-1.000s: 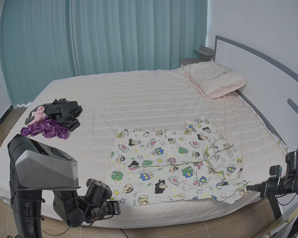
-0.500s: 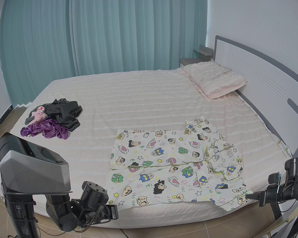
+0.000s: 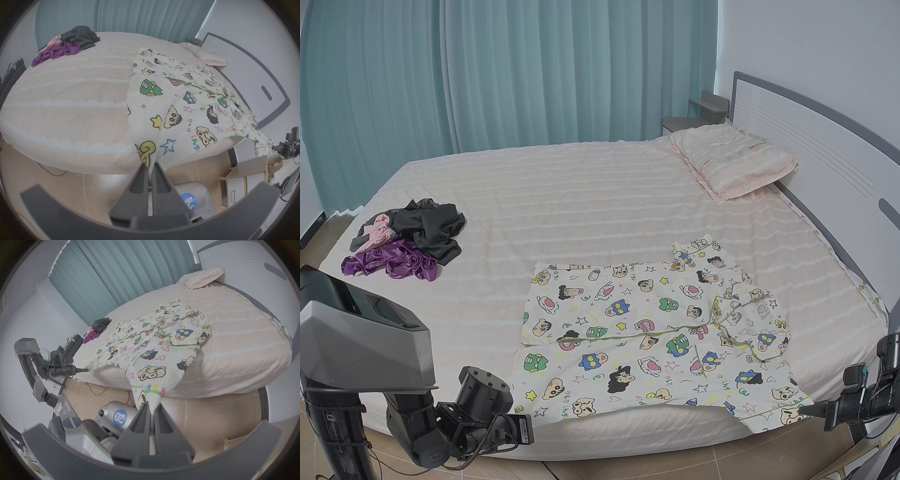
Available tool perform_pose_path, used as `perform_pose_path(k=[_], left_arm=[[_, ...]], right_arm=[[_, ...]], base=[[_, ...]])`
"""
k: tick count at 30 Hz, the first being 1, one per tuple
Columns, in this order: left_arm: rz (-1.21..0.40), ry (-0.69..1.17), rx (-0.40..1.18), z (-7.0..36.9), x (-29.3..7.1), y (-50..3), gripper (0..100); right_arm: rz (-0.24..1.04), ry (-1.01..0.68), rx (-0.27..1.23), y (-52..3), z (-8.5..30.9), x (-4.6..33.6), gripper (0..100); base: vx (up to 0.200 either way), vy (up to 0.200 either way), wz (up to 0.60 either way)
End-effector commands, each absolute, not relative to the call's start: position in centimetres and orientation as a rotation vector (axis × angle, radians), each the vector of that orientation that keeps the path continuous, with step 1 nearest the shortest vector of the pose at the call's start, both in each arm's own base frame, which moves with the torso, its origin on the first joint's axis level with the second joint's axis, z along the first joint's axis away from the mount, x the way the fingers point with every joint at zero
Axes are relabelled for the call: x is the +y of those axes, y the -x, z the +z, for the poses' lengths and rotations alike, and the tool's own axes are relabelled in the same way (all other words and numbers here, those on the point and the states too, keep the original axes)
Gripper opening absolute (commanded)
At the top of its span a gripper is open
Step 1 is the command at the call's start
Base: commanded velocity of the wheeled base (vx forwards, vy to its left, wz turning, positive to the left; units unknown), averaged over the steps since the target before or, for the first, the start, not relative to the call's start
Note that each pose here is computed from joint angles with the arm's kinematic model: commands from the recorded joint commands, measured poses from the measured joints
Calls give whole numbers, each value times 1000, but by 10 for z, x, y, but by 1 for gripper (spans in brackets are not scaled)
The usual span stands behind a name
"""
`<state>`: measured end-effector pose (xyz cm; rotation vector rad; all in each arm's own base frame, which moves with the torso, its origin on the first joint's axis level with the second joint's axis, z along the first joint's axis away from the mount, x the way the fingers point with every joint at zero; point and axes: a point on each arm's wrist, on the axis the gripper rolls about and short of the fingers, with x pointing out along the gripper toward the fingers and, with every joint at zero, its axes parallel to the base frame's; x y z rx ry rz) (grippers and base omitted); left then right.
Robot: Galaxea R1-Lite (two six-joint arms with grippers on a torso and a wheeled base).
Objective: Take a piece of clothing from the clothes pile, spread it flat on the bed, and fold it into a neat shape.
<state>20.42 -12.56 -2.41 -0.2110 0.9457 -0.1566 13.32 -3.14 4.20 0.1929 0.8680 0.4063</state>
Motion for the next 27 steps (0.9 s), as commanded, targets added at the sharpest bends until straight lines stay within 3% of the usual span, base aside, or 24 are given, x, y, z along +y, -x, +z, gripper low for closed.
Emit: perform_pose_path(k=[1,13,20,27], left_arm=[[-164,210,939,-25,-128,-206,0],[-150,172,966,-40,-137,-206,0],[-172,205,912,-16,-133,-199,0],[-186,292,817,11,-138,-210,0]], right_arm=[[387,-207,889,-127,39,-34,0],[419,-188,1017,-110,24,-39,0],[414,-174,1004,-109,26,-40,0],[399,-136,901,-125,40,-47,0]], base=[[0,0,0],[0,0,0],[0,0,0],[0,0,0]])
